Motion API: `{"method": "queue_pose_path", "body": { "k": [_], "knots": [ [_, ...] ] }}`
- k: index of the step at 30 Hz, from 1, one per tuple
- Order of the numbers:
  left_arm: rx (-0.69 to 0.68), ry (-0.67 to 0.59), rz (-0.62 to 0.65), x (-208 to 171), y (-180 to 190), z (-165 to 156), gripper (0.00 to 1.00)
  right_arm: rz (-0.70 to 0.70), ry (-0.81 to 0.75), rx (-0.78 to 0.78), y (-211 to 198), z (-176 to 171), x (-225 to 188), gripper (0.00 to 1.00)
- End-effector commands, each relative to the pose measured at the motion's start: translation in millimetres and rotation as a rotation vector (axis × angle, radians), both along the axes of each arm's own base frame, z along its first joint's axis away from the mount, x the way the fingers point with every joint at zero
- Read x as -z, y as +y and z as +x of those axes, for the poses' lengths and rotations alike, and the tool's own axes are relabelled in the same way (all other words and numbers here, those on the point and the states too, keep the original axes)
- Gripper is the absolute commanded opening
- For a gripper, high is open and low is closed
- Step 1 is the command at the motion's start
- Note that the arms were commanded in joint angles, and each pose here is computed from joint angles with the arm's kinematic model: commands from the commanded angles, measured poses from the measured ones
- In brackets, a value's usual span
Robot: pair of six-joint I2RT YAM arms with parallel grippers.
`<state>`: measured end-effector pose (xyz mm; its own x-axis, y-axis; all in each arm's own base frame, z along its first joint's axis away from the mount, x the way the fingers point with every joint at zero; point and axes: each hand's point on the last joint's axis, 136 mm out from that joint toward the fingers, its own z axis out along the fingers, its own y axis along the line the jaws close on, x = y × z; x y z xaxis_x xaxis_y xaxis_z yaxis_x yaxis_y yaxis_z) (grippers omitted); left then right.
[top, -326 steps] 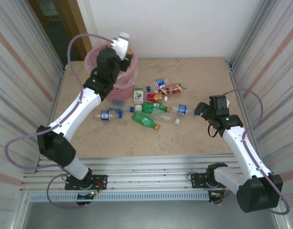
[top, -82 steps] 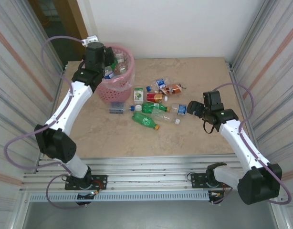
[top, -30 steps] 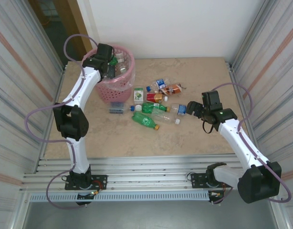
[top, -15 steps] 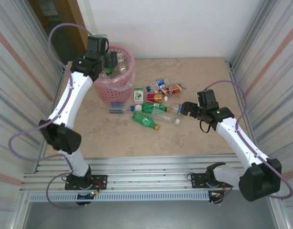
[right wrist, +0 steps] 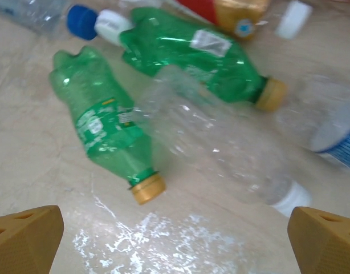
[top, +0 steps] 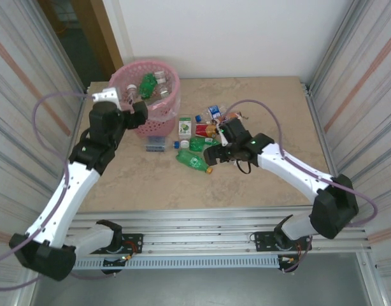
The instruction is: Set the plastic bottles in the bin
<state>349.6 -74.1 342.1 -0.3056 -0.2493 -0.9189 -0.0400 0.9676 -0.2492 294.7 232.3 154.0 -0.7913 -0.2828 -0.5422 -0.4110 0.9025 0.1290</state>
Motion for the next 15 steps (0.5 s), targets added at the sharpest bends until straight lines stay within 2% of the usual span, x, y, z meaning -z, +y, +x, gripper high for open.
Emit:
{"method": "queue_pose_path", "body": {
  "k": [1,4,9,15],
  "knots": [
    [-0.060,-0.032,-0.161,10,9,-17,0.99,-0.090,0.028,-0.082,10,-4,15,0.97],
    [-0.119,0.023,-0.198,45,22,-34,0.99,-0.116,0.067,-0.135,25,-8,31,0.91],
    [-0.230,0.106,-0.245,98,42,-55,0.99,-0.186,0.100,-0.207,46,-10,52,0.87],
    [-0.289,0.165,-0.292,131,51,-69,0.99,-0.270,0.104,-0.253,60,-4,71,0.86]
  ]
}}
